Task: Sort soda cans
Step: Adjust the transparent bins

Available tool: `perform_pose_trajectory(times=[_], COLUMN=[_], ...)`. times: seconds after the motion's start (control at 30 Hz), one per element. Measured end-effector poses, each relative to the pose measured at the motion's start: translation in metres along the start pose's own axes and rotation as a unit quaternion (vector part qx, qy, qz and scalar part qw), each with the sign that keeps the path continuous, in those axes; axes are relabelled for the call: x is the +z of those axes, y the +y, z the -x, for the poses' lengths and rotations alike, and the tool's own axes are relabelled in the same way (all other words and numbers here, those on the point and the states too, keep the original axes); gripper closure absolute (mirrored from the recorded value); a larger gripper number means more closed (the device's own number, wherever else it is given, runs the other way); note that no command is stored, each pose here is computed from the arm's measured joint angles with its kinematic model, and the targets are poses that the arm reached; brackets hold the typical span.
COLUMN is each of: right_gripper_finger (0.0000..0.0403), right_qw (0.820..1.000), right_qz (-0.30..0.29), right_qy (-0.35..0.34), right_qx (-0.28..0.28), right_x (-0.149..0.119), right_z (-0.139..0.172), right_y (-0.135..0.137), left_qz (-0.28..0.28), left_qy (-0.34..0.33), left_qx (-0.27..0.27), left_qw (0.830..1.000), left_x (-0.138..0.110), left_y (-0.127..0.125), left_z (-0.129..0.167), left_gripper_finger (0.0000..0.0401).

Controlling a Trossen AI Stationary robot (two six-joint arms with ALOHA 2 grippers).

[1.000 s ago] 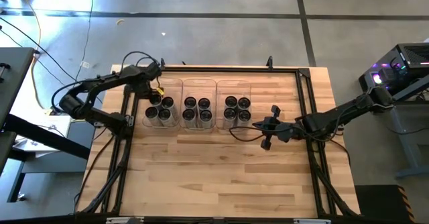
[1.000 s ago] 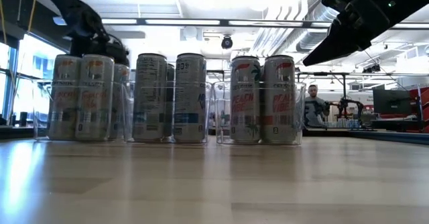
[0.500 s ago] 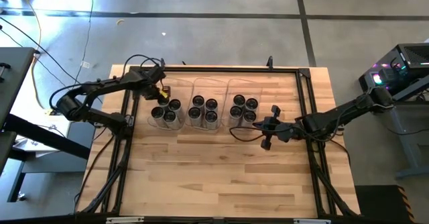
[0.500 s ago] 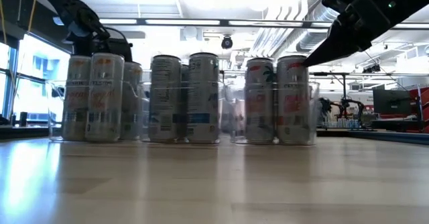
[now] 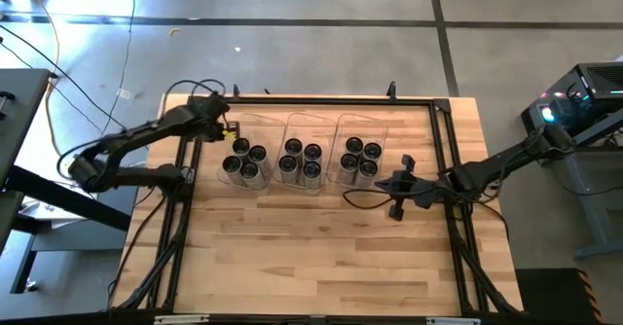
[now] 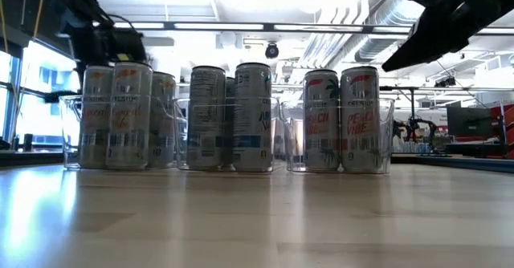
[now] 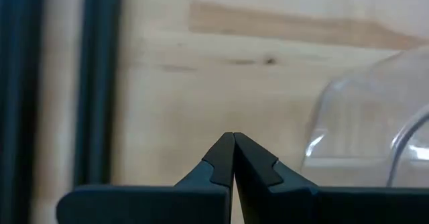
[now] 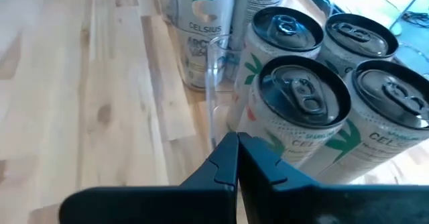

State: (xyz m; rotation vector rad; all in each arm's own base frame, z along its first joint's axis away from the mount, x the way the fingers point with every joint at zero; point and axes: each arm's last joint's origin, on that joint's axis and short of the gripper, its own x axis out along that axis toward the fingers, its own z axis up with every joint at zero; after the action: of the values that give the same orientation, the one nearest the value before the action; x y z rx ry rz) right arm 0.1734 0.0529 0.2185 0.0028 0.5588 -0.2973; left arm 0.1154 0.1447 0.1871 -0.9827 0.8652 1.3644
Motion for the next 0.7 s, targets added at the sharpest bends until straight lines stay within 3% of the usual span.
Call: perform_pose_trajectory(times=[0.17, 0.4, 0.7], right_gripper_finger=[0.0403, 0.0403, 0.0403], right_qw=[1.0, 1.0, 1.0], right_qz=[0.004, 0.003, 0.006], right_qy=[0.001, 0.0, 0.0], right_qx=[0.015, 0.026, 0.025], right_x=[-0.002, -0.003, -0.003], right_z=[0.004, 0.007, 0.007], right_y=[0.005, 0.008, 0.008], left_qz=[-0.015, -0.041, -0.067], left_qy=[-0.009, 0.027, 0.058], left_qx=[-0.013, 0.053, -0.002], left_qw=[1.0, 0.997, 0.996], left_x=[-0.011, -0.046, -0.074], left_y=[0.015, 0.033, 0.024], left_z=[0.027, 0.049, 0.037], left_gripper_finger=[0.0401, 0.0401, 0.0401])
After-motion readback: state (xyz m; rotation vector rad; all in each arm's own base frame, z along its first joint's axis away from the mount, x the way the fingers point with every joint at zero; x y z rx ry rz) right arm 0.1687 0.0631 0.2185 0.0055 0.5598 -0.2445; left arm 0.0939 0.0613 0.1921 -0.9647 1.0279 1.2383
